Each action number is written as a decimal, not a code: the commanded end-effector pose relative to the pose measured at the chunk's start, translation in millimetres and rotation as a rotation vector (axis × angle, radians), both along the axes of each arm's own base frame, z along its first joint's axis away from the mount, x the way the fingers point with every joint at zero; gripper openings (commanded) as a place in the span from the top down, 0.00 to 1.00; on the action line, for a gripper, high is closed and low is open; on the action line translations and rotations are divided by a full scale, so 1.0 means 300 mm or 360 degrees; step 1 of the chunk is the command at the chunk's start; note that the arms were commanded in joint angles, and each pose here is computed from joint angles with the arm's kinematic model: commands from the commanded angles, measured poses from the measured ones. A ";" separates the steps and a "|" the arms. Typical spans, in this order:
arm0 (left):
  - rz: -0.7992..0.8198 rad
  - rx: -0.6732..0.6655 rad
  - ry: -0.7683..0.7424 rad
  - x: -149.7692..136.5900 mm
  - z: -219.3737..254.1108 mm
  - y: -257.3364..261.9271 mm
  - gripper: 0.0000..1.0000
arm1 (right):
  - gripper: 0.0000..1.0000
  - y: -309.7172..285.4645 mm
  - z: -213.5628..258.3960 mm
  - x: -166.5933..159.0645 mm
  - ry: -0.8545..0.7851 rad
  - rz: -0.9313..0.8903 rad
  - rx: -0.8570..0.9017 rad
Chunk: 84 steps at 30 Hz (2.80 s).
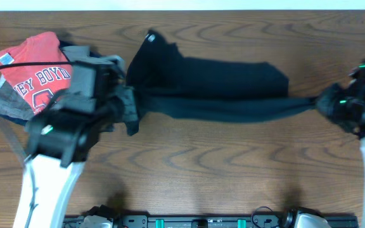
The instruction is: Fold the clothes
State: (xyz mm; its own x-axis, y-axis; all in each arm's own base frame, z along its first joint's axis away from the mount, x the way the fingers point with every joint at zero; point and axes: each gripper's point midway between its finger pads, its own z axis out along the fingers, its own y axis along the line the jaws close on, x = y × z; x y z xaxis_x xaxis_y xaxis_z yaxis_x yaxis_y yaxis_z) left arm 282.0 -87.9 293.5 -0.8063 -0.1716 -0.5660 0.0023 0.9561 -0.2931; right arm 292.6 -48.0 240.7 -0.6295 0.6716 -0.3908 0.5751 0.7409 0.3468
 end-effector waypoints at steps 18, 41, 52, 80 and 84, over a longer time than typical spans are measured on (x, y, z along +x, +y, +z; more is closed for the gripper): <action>0.0196 -0.0173 -0.1126 -0.184 0.817 0.160 0.94 | 0.99 -0.135 0.870 -0.242 -0.0943 -0.0174 -0.0654; 0.0202 -0.0236 -0.1071 0.777 0.544 0.104 0.94 | 0.99 -0.374 0.567 0.584 -0.0888 -0.0050 -0.0414; -0.0008 -0.0431 -0.0558 0.542 0.437 0.074 0.94 | 0.99 -0.473 0.424 0.358 -0.0308 -0.0217 -0.0664; -0.0199 -0.0225 0.1759 -0.353 -0.593 -0.016 0.94 | 0.99 -0.540 -0.416 -0.376 0.1353 -0.0698 -0.0193; -0.0214 -0.0229 0.1627 -0.337 -0.568 -0.018 0.94 | 0.99 -0.525 -0.428 -0.354 0.1296 -0.0678 -0.0108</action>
